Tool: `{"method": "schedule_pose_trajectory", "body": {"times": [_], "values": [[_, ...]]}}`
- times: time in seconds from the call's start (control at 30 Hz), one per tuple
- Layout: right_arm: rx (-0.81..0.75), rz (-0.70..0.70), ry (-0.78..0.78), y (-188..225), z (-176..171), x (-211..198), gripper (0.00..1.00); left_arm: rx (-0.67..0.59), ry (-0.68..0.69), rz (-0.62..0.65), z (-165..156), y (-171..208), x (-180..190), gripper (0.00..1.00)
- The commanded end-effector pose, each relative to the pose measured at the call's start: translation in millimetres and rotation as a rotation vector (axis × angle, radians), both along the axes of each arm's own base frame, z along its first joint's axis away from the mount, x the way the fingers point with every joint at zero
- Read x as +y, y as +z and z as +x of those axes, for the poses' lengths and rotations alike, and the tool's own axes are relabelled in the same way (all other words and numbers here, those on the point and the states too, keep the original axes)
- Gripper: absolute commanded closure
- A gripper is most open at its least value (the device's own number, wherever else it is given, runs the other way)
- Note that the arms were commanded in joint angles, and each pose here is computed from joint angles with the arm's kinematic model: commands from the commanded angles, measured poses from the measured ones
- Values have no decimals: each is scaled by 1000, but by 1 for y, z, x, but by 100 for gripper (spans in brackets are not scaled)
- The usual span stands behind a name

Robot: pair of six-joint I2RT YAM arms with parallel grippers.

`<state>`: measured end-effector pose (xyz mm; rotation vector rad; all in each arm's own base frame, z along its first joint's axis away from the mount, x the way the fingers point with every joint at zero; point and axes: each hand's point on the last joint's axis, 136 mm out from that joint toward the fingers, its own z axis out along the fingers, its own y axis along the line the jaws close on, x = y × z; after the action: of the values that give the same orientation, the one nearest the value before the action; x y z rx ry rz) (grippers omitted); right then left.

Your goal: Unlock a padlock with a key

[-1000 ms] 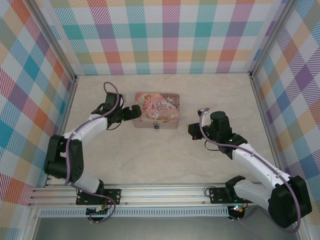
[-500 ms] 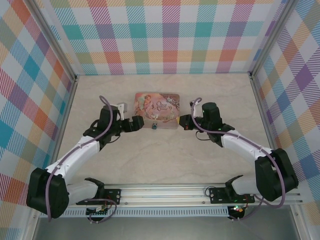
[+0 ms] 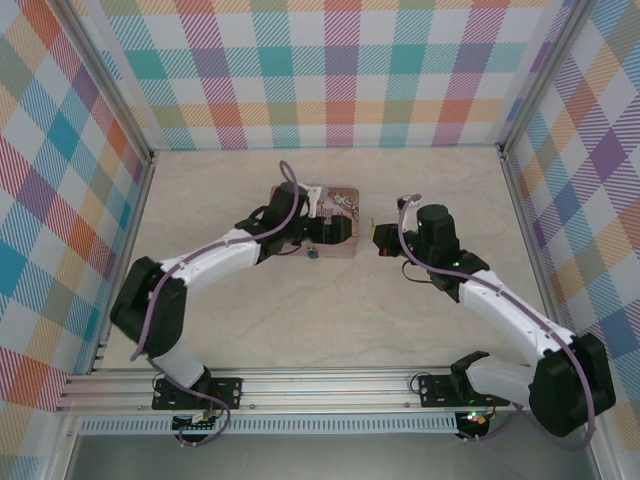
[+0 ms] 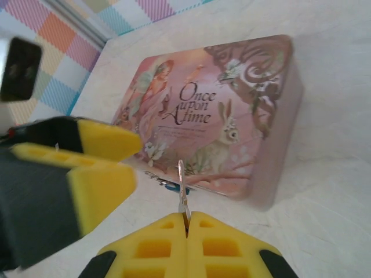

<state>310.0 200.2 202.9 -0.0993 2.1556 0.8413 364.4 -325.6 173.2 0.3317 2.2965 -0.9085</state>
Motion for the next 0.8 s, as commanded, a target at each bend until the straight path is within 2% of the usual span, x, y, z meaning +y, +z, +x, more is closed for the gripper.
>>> {"method": "schedule_pose_trajectory", "body": {"times": [0.0, 0.13, 0.37, 0.77], "values": [[43, -92, -60, -18, -12, -23, 100, -2, -81, -5, 4, -2, -28, 5], [48, -133, -85, -18, -22, -35, 100, 18, -127, 28, 10, -15, -48, 5], [51, -196, -117, -18, -28, -49, 100, 59, -146, 135, 9, -44, -52, 5], [59, -225, -150, -11, -27, -65, 100, 126, -184, 195, -43, -67, -46, 6]]}}
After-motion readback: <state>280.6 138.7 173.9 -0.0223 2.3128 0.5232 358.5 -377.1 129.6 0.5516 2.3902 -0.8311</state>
